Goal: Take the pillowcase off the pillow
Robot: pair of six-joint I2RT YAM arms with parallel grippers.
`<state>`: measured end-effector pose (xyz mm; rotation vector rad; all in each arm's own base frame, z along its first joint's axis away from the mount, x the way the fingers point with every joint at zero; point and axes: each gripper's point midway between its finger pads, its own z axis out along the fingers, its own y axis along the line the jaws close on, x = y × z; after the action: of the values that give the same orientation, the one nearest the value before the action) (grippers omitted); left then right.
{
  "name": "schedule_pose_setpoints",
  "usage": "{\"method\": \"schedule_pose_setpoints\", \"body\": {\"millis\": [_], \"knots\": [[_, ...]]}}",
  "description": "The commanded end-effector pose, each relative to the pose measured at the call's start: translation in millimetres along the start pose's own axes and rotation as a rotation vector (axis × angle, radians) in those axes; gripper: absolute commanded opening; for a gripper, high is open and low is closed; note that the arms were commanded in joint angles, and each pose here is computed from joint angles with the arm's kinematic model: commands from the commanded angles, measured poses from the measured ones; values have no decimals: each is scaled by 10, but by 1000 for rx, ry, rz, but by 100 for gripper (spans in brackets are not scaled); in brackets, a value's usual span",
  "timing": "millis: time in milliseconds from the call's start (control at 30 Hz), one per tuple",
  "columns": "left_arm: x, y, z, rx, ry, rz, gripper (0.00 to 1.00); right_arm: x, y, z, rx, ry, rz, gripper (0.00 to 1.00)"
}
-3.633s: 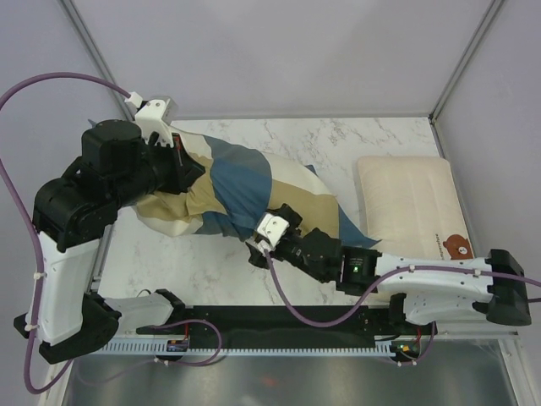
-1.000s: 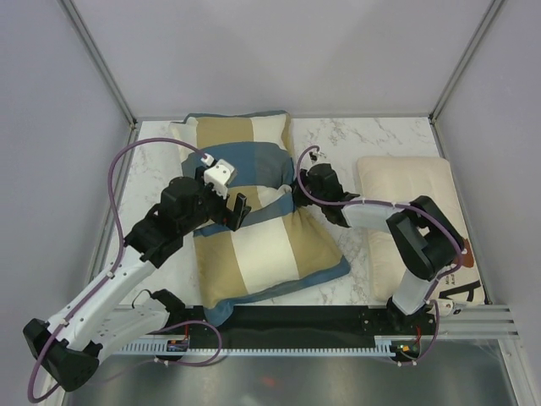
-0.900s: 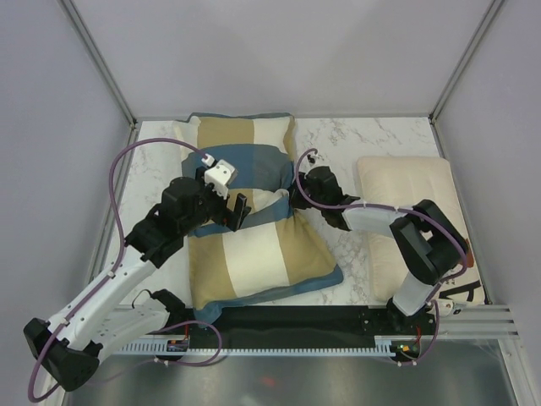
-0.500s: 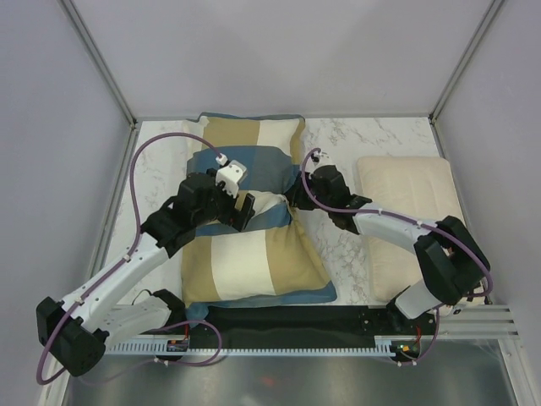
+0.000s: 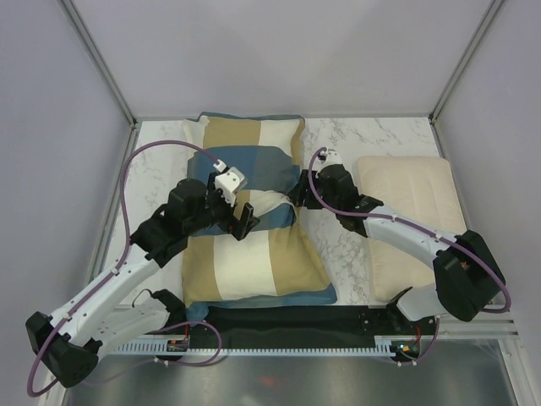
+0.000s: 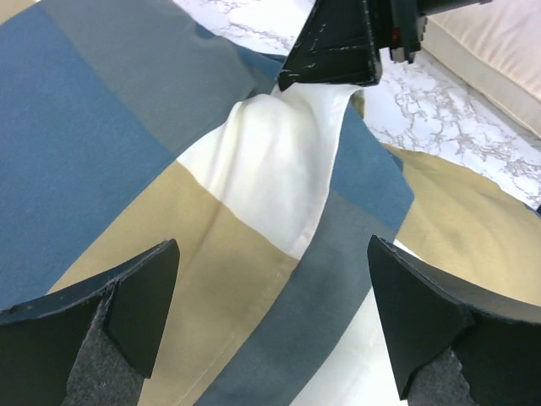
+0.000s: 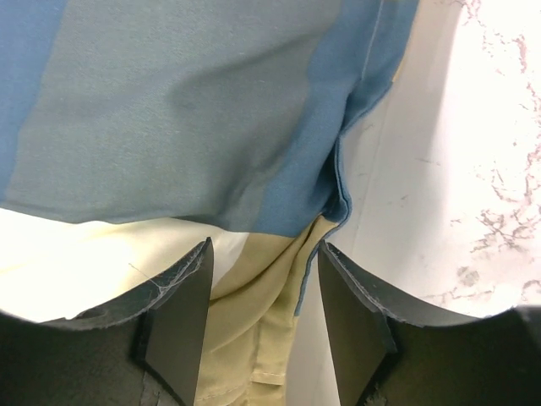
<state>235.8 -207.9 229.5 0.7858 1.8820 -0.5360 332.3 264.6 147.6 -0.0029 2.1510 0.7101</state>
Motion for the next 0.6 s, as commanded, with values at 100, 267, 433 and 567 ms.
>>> {"method": "schedule_pose_setpoints", "body": {"millis": [100,267,433,567], "knots": [[101,-85,111,67,50,65,100,-239,114,-98,-13,-57,-25,61],[241,175,231,-68,136,52,98,-331,176,-203,-30,-75,-40,61],[276,295,291,-137,169,34,75,-487,256,-465,-52,-124,-96,61],[258,292,312,-138,169,19,58,-516,452,-776,-91,-170,-184,61]]}}
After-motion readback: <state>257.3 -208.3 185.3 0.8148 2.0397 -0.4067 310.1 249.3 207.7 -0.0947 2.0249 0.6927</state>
